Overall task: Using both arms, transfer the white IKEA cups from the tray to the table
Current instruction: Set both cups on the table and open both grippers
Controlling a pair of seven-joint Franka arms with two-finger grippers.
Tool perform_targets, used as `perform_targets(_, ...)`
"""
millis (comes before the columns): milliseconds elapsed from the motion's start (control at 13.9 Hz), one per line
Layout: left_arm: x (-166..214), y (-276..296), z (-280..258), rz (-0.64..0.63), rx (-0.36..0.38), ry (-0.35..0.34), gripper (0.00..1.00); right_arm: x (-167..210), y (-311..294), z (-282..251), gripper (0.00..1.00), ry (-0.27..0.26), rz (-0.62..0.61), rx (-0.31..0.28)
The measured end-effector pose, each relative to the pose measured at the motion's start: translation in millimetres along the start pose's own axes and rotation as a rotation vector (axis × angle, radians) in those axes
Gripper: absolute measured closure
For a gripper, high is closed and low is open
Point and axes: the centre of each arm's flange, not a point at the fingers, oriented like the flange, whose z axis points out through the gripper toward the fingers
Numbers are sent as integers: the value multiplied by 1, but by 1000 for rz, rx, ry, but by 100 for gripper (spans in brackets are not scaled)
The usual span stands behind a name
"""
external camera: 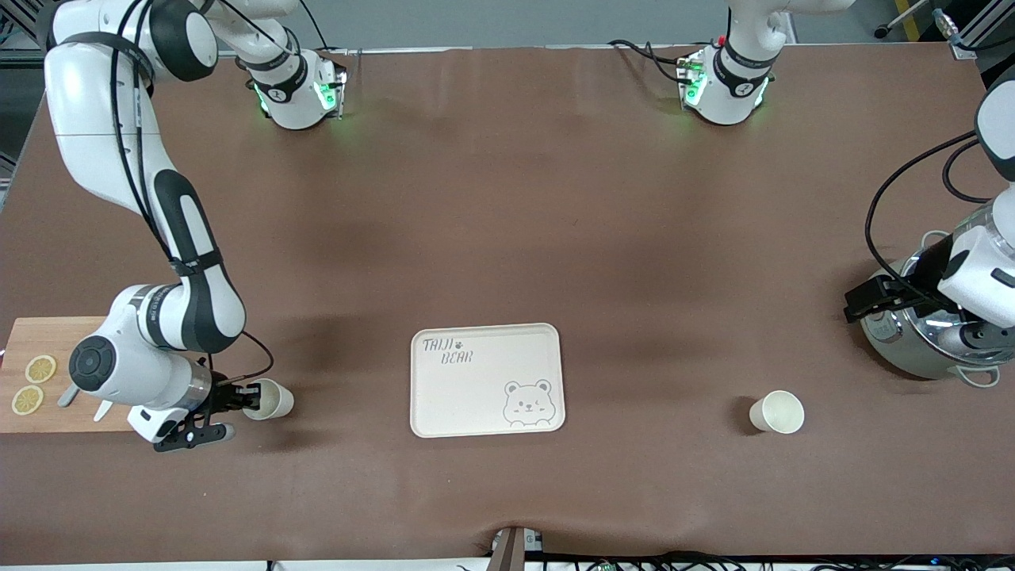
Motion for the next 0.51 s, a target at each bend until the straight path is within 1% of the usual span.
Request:
perform_targets(72, 0, 0, -3, 0, 0, 0, 0, 0, 0, -1, 66, 2, 0, 0)
perform_targets(144, -1, 0, -6, 1, 0, -2, 0, 2, 1, -3, 57, 6, 0, -1)
perform_targets(216, -2, 0, -10, 1, 0, -3, 0, 3, 0, -6, 46, 12, 0, -2)
perform_targets(289, -3, 0, -14, 1, 0, -7, 0, 5, 0, -11, 37, 13, -1, -2)
perform_targets(361, -4, 0, -17, 2, 1, -14, 0, 6, -1, -16, 26, 9, -3, 0)
perform_targets(433, -5, 0, -20, 2, 1, -20, 0, 8, -2, -24, 17, -5, -5, 6)
perform_targets(505, -6, 0, -24, 2, 1, -18, 0, 9, -3, -33, 5, -28, -8, 14)
